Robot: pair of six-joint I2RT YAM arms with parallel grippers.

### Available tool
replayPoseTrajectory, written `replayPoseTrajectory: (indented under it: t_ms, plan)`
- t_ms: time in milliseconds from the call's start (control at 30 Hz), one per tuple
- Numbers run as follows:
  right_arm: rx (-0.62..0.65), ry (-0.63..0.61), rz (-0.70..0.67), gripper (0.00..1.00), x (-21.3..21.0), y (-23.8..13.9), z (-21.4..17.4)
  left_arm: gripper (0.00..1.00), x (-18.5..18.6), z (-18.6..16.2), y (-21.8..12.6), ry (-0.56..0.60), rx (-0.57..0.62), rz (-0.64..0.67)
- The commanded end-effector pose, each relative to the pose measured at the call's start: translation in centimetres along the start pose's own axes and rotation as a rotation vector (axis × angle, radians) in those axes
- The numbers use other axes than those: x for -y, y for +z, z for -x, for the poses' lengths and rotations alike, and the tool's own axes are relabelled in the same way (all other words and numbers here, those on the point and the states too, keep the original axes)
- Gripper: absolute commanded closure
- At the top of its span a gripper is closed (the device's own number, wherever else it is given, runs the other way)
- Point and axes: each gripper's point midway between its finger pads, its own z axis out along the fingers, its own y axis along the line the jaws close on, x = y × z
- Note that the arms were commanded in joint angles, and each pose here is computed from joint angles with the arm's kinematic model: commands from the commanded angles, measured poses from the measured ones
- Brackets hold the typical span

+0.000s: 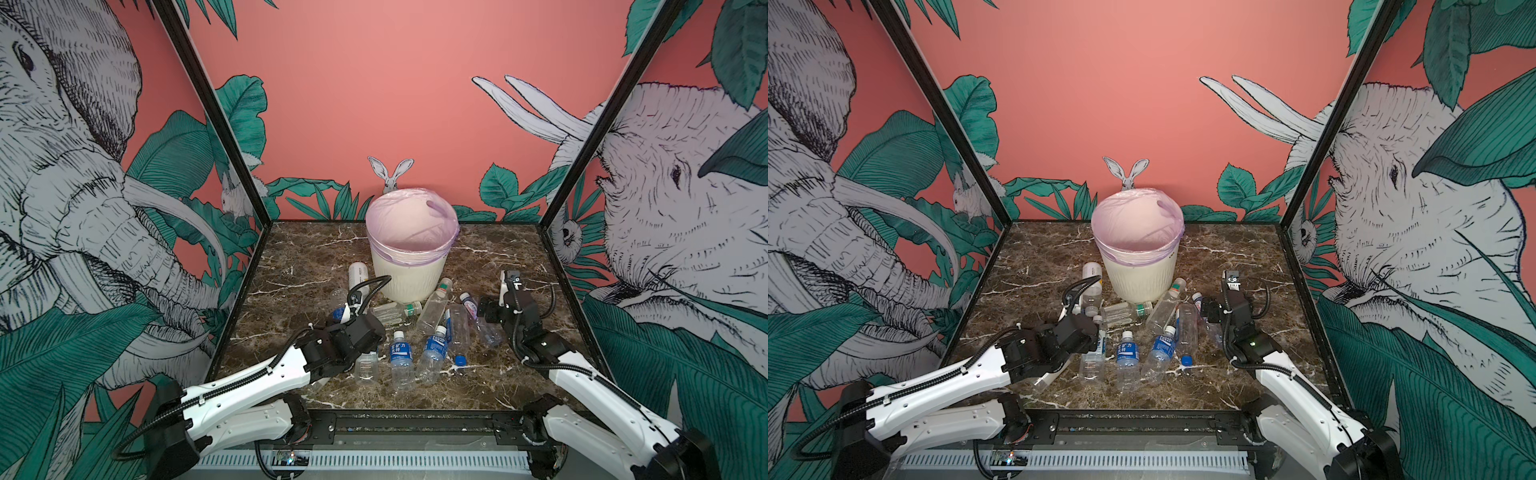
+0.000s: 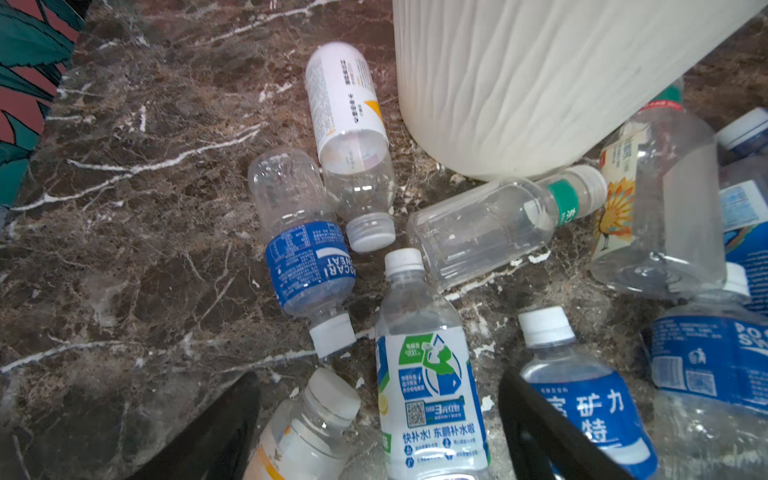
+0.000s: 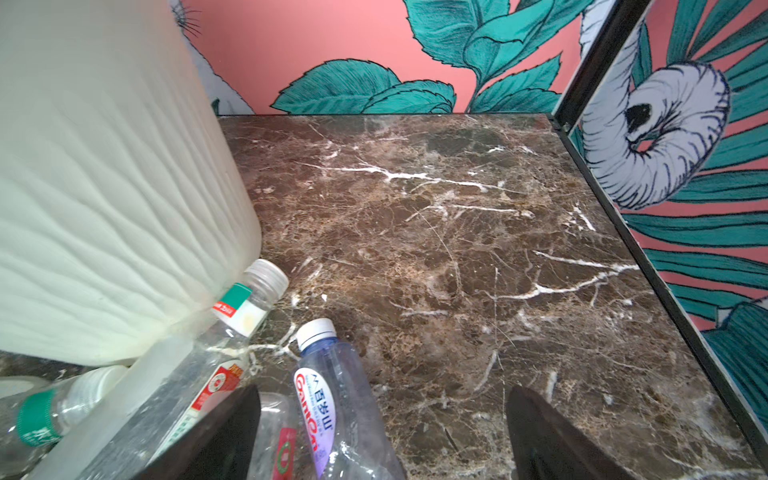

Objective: Throw the plastic bottles in the bin
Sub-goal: 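Lower the left gripper over the green-labelled bottle while the right gripper approaches the bottles, then close the left gripper on the green-labelled bottle and lift it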

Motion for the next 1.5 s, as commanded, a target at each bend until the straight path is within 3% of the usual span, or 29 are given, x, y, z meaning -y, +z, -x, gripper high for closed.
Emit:
replayPoseTrajectory:
  t_ms: [0,500,967,1467]
  plan:
    - [0.033,-0.029,0.041,0.06,-1.3,-0.8,1.4,0.09,0.1,-2.3,0.5,-0.048,-0.056,0.011]
    - [0.042,-0.161,0.057,0.04,-4.2,-1.3,1.5,0.10,2.0,-6.3,2.7,-0.117,-0.175,-0.032]
    - [0.040,-0.185,0.063,0.01,-5.0,-1.4,1.5,0.10,2.5,-8.3,4.3,-0.139,-0.224,-0.007]
    - [0.028,-0.192,0.053,0.01,-5.1,-1.1,1.2,0.19,2.5,-9.8,5.2,-0.135,-0.272,0.024]
